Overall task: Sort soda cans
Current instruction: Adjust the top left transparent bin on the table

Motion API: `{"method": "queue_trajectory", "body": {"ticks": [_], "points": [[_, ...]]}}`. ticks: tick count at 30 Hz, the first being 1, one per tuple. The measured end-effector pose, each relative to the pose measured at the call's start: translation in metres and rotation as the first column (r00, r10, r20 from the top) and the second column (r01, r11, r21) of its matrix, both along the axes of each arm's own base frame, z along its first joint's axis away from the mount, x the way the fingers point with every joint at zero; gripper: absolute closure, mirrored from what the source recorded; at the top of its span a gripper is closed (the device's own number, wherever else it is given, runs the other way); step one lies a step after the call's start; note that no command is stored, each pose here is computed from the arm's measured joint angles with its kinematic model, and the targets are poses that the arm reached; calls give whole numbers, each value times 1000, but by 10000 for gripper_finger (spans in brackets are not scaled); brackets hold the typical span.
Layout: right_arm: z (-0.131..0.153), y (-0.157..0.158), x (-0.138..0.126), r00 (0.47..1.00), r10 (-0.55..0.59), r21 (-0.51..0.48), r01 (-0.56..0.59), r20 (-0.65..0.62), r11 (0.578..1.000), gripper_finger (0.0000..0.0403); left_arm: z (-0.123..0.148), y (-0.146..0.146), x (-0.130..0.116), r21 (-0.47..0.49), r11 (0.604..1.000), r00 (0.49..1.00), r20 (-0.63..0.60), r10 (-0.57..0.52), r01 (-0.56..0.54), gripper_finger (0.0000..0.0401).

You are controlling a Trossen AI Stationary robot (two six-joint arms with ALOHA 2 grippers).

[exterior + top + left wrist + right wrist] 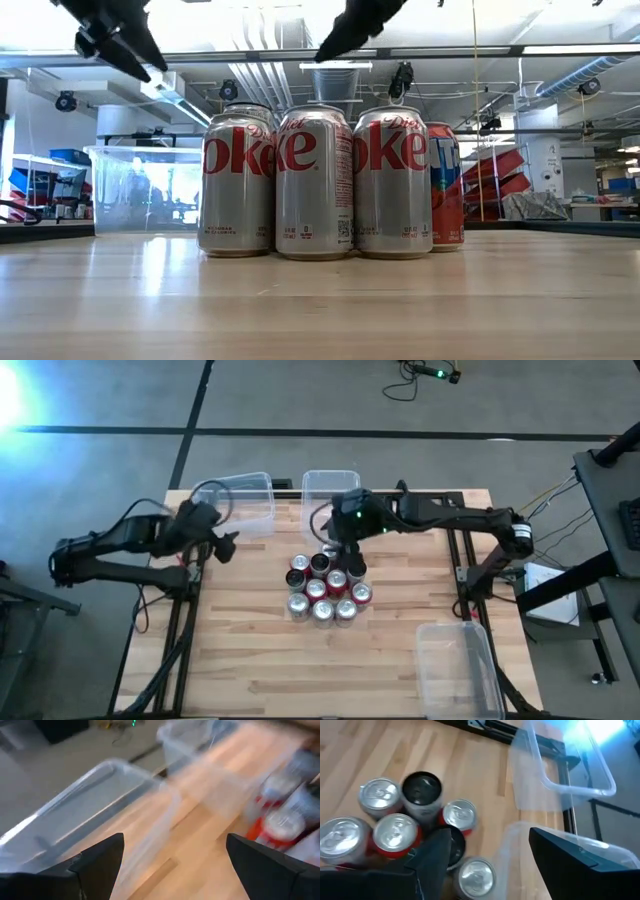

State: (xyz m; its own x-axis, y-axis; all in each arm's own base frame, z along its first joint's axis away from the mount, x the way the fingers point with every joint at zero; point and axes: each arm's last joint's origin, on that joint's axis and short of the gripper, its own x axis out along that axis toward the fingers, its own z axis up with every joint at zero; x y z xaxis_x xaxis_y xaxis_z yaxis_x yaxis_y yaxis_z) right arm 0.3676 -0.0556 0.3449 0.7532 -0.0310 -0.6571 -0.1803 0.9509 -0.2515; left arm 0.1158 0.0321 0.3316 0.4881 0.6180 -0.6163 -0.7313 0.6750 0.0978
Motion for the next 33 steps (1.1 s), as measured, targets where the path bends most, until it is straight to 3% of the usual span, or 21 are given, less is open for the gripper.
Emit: {"method": "queue_trajectory", "body": {"ticks": [7, 13, 19, 27, 30, 33], "points": [[-1, 41, 3, 1000, 26, -29, -27, -15, 999, 131, -9, 32, 16, -148, 980, 953, -253, -167, 132, 81], [-6, 63, 0, 998, 14, -37, -16, -67, 999, 131, -24, 78, 14, -196, 973, 889, -415, -192, 119, 98], [-12, 72, -2, 995, 19, -30, -22, -96, 999, 130, -48, 117, 14, -318, 942, 827, -497, -262, 107, 103], [-20, 70, -3, 991, 25, -44, -31, -128, 999, 138, -71, 134, 27, -402, 914, 802, -527, -281, 56, 107], [-24, 68, -4, 990, 21, -45, -28, -141, 999, 137, -79, 139, 31, -435, 901, 807, -531, -259, 3, 128], [-27, 66, -4, 989, 5, -45, -12, -149, 999, 138, -88, 143, 36, -472, 881, 812, -530, -244, -43, 179]]}}
